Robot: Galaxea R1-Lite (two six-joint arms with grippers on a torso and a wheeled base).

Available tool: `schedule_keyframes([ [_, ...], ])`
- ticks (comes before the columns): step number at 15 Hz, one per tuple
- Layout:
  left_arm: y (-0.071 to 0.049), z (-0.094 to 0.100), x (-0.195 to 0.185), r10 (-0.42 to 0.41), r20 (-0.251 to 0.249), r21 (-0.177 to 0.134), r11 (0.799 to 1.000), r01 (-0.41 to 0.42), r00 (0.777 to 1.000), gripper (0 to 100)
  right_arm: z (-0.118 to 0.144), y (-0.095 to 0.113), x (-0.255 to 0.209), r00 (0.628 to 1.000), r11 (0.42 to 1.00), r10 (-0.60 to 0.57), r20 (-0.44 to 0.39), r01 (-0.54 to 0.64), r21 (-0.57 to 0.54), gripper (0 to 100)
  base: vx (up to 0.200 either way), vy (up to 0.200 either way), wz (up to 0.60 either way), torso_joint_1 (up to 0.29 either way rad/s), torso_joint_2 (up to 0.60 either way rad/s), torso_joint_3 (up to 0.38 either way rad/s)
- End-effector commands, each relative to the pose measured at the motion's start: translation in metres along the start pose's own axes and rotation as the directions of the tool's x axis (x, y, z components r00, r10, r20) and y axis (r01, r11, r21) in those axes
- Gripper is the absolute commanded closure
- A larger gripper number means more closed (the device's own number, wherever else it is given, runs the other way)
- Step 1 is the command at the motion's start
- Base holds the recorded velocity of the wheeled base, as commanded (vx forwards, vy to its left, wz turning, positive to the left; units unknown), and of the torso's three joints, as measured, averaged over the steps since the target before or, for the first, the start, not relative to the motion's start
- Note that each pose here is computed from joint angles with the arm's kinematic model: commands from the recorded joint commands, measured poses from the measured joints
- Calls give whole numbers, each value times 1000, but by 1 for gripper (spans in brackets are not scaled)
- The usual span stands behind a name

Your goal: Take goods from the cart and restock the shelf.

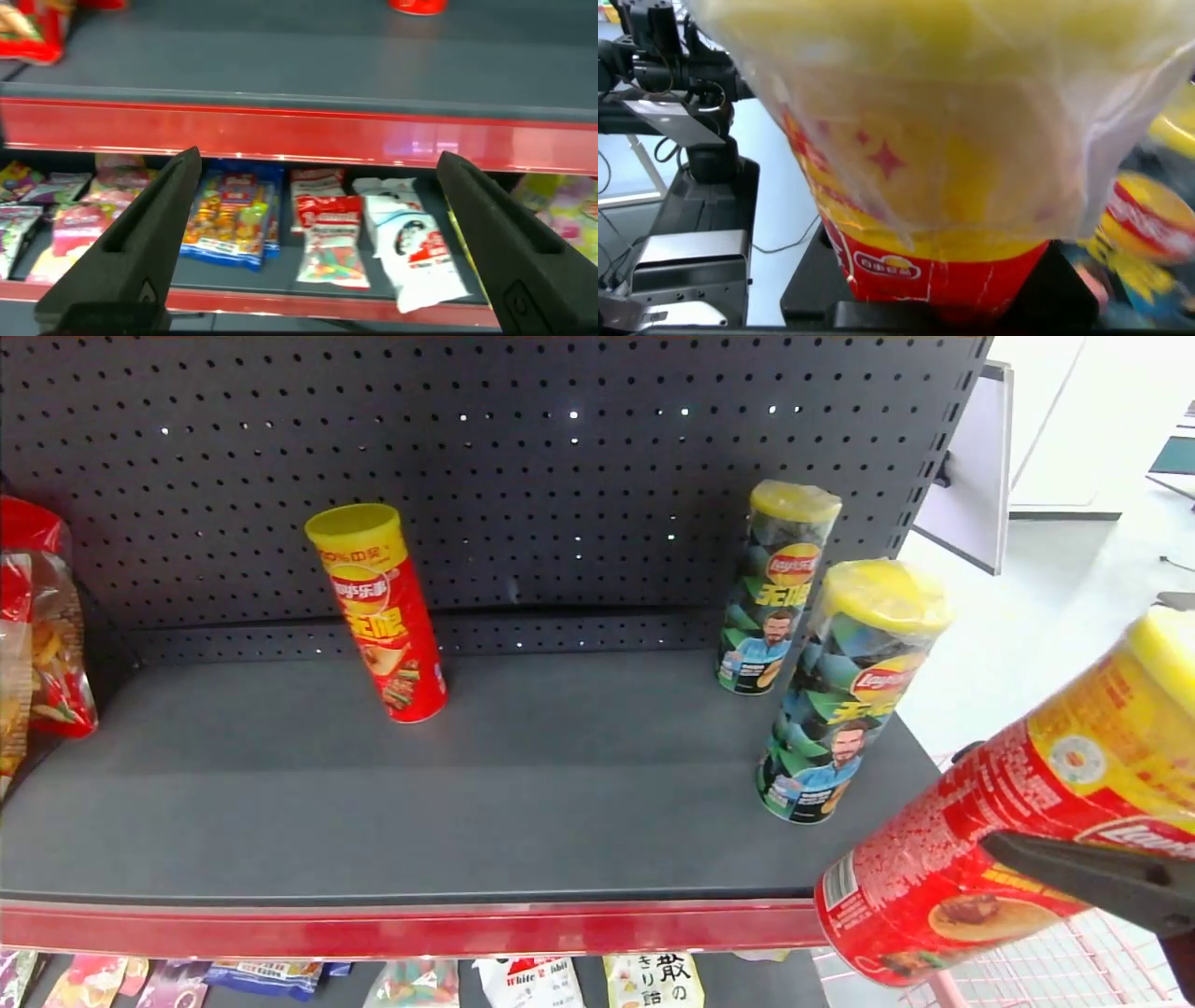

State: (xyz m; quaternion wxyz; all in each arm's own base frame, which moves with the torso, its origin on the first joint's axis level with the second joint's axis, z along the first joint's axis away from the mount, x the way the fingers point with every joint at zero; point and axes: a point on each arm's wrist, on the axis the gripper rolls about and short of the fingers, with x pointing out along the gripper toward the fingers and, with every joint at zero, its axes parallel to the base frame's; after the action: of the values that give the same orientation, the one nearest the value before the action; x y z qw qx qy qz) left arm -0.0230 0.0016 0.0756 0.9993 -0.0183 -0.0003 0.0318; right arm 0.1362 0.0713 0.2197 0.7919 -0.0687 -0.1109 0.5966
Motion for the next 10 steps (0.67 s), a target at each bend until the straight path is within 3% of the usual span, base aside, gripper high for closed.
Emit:
schedule_keyframes([
  [1,0,0,0,-1,-1,0,1000,1,1000,0,-1,-7,5,1000,1000,1,-4,-1,5,100,0,200,0,2,7,2],
  [10,0,0,0,-1,-1,0,1000,1,1000,0,-3,-8,6,1000,1000,1,-11,-1,14,100,0,200,0,3,4,2],
])
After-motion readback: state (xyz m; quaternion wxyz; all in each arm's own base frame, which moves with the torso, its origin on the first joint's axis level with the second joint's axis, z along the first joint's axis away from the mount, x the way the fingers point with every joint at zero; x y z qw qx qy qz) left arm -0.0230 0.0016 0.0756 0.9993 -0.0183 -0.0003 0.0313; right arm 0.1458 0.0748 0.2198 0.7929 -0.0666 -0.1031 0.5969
